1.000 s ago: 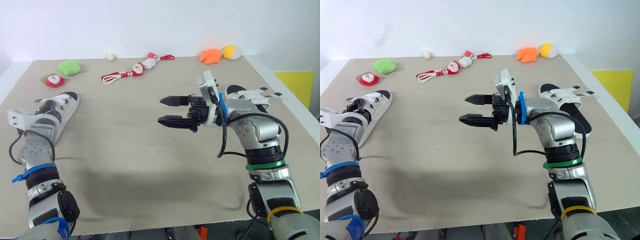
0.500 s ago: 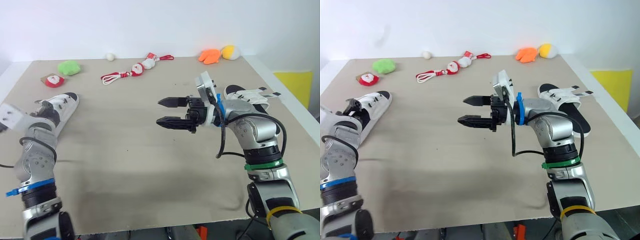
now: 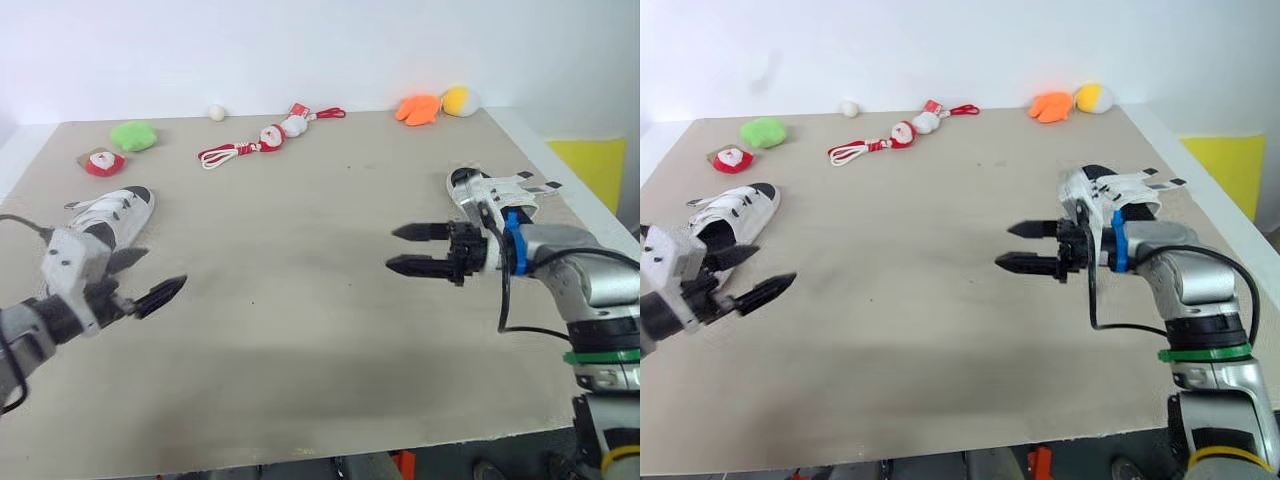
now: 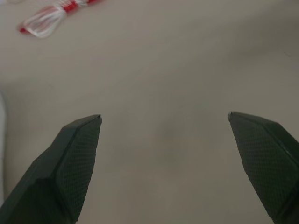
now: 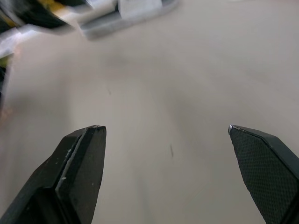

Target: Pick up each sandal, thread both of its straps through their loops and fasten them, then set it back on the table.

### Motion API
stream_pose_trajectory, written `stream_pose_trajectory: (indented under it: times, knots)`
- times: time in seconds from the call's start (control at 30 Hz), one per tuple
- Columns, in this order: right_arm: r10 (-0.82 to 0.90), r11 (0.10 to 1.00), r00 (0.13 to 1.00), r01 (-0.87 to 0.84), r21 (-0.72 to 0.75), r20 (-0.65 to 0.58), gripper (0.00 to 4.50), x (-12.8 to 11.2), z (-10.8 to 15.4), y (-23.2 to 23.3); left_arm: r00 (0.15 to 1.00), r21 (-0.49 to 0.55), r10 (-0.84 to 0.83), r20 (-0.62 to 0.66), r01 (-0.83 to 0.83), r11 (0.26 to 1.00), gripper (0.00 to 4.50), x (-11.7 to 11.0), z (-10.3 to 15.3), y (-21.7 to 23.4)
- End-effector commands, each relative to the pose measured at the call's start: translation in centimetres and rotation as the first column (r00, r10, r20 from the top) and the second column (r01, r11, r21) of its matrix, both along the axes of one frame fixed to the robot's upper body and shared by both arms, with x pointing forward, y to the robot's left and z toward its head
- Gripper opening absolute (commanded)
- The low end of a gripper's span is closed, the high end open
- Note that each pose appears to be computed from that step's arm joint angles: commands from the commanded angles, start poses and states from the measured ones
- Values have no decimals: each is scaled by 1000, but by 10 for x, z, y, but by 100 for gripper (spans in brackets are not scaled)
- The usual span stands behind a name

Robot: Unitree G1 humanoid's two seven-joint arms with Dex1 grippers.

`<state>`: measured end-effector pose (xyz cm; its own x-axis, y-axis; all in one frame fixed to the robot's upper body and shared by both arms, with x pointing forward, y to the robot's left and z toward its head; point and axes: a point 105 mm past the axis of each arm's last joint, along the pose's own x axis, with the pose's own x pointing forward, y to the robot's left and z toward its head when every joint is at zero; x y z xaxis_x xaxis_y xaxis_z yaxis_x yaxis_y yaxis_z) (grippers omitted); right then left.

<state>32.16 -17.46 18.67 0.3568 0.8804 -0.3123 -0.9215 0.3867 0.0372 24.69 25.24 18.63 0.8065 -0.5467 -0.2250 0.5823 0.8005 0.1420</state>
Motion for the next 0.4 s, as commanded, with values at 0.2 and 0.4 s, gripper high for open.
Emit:
stream_pose_trajectory:
  times: [0.2,0.4]
  knots:
    - [-176,977,981,184,-107,77,450,-8,-2,-34,998,88,-53,-21,54,995,447,-14,15,18]
    - [-210,971,975,216,-103,68,450,-11,-2,-44,999,89,-48,-8,48,995,447,-9,4,11]
